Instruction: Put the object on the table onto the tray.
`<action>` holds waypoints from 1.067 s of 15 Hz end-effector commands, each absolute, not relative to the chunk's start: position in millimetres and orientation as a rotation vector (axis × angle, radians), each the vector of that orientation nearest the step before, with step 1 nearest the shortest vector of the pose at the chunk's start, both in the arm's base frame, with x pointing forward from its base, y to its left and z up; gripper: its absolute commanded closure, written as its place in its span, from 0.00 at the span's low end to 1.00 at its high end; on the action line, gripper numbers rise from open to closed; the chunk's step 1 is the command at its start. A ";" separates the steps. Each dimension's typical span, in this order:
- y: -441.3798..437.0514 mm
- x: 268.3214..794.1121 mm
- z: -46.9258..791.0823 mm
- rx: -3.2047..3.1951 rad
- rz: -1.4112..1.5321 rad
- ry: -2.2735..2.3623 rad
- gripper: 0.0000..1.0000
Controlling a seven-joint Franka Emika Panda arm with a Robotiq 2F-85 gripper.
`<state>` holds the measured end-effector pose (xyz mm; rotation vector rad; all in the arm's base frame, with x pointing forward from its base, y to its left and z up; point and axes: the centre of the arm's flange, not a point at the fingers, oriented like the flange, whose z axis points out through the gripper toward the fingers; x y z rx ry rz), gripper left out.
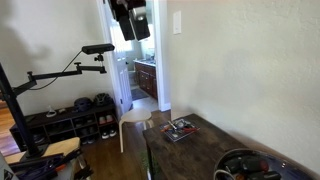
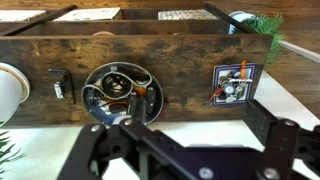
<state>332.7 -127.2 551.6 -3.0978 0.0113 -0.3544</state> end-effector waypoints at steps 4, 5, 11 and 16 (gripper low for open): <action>-106.6 398.6 500.6 -3.159 -0.343 -0.090 0.00; -103.5 406.6 492.6 -3.168 -0.336 -0.102 0.00; -79.6 435.3 450.9 -3.185 -0.282 -0.193 0.00; -84.7 429.4 452.1 -3.176 -0.252 -0.177 0.00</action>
